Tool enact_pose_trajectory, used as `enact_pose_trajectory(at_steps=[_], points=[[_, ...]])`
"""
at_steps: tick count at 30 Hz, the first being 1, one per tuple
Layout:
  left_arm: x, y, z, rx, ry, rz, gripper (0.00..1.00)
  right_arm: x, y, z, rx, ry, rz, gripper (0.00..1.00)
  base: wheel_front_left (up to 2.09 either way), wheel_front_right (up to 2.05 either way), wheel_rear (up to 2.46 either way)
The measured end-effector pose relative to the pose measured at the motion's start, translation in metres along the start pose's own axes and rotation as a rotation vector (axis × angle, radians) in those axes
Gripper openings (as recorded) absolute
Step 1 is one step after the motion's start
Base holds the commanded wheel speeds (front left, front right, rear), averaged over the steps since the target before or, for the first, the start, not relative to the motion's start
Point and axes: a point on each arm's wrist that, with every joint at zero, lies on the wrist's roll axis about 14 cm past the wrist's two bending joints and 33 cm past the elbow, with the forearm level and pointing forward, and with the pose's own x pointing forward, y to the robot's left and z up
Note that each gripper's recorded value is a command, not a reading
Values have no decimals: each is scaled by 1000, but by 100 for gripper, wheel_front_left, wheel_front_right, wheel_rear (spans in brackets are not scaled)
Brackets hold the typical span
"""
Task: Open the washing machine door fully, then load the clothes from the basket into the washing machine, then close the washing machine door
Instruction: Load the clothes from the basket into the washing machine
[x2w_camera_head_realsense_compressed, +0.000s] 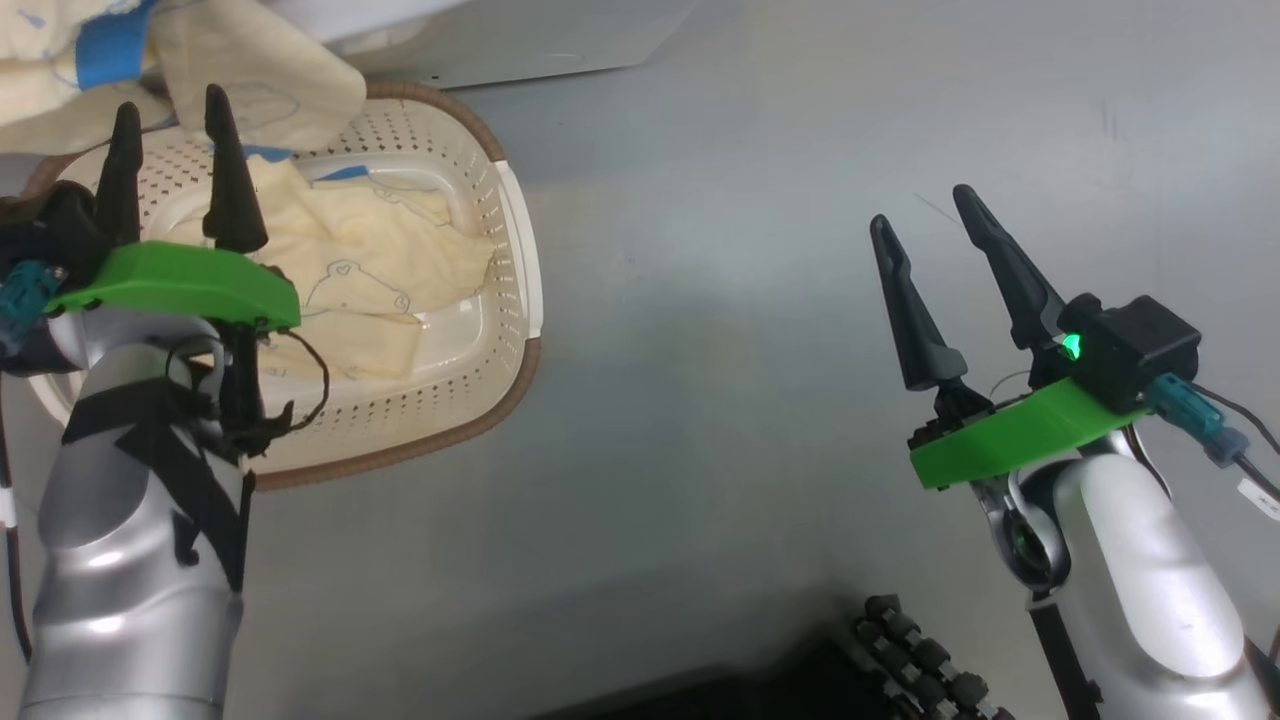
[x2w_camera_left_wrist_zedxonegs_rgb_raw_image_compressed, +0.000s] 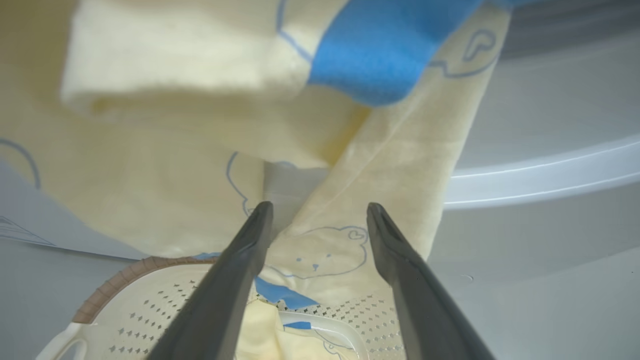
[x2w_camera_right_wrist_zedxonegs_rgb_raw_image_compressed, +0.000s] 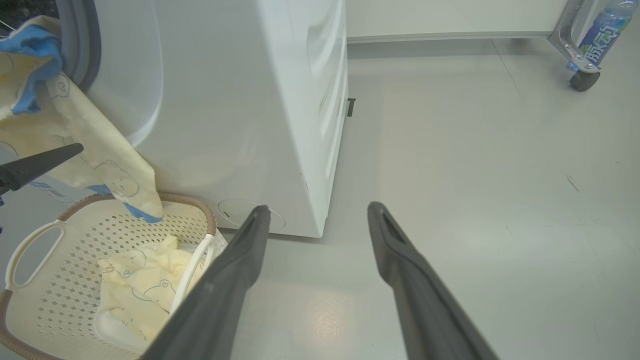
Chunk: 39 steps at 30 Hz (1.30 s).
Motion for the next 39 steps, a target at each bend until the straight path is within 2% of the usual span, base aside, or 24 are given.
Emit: enact_pose_trajectory(at_steps=[8, 32, 33, 35, 36, 39], points=[[5, 11, -4, -5, 5, 31, 100, 3, 2, -7, -3, 15, 9, 100, 0, 0, 0], [35, 16, 13, 14, -50, 38, 100, 10, 5, -21, -7, 43, 29, 100, 0, 0, 0], [35, 15, 13, 15, -53, 36, 99, 10, 6, -21, -7, 44, 30, 100, 0, 0, 0], [34, 14, 14, 14, -61, 35, 78, 11, 6, -21, -7, 44, 32, 100, 0, 0, 0], [35, 13, 15, 15, -65, 34, 75, 11, 6, -21, -7, 42, 33, 100, 0, 0, 0], [34, 11, 17, 20, -73, 30, 56, 13, 7, -20, -8, 38, 35, 100, 0, 0, 0]])
